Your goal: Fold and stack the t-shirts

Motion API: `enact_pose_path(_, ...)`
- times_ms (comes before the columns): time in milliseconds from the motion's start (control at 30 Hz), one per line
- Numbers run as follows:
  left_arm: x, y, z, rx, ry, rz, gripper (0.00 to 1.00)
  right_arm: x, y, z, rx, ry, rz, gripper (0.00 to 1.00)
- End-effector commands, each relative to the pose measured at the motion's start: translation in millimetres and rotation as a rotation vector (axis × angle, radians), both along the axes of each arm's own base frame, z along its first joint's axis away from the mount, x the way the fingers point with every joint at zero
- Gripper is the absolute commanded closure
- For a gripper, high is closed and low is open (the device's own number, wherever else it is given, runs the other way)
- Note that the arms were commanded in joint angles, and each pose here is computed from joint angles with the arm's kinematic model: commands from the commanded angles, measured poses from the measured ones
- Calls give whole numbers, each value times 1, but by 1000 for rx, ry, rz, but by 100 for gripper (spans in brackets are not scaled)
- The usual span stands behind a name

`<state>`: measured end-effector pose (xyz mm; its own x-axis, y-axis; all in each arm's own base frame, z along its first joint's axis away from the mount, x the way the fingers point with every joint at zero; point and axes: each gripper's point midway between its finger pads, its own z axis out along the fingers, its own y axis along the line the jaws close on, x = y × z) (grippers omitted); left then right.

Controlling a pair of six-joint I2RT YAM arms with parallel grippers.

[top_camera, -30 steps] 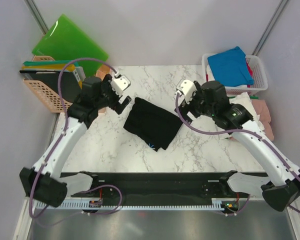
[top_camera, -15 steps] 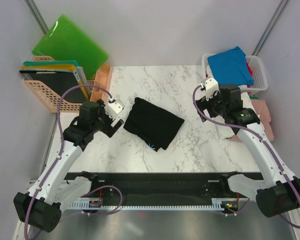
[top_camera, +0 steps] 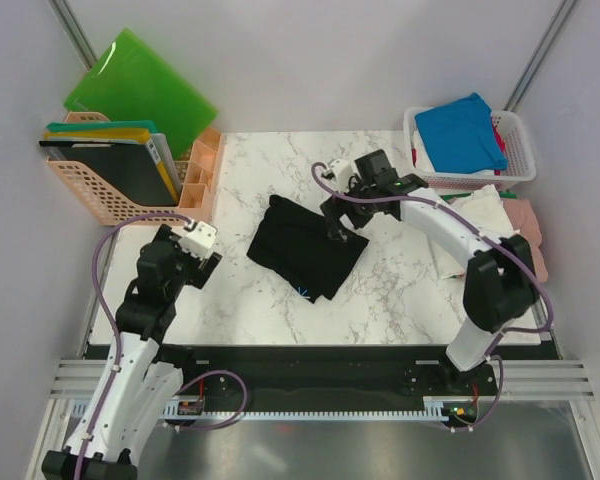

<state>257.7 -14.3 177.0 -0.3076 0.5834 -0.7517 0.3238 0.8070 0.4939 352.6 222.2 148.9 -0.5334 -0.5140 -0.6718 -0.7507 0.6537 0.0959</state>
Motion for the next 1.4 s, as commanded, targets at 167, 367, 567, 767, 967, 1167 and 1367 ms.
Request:
enact_pose_path(167,2,47,15,-69,-122,234,0,19,73,-41,-15,73,63,2)
enact_pose_path(367,3,53,18,-71,-124,254,0,25,101,-65,-40,92,97,2)
enact_pose_path(567,2,60,13,-69,-115,279,0,-2,109,-129,-154,179,160,2)
enact_pose_path(767,1,59,10,-67,-107,276,0,-58,121,-178,-266,235,278,2)
enact_pose_path(967,1,59,10,-64,-100,270,0,-96,159,-188,-271,238,382,2)
enact_pose_path(1167,-1,59,9,-63,-97,272,0,-104,203,-176,-239,191,446,2)
enact_pose_path(1367,0,59,9,-64,-94,272,0,-91,224,-156,-207,142,450,2)
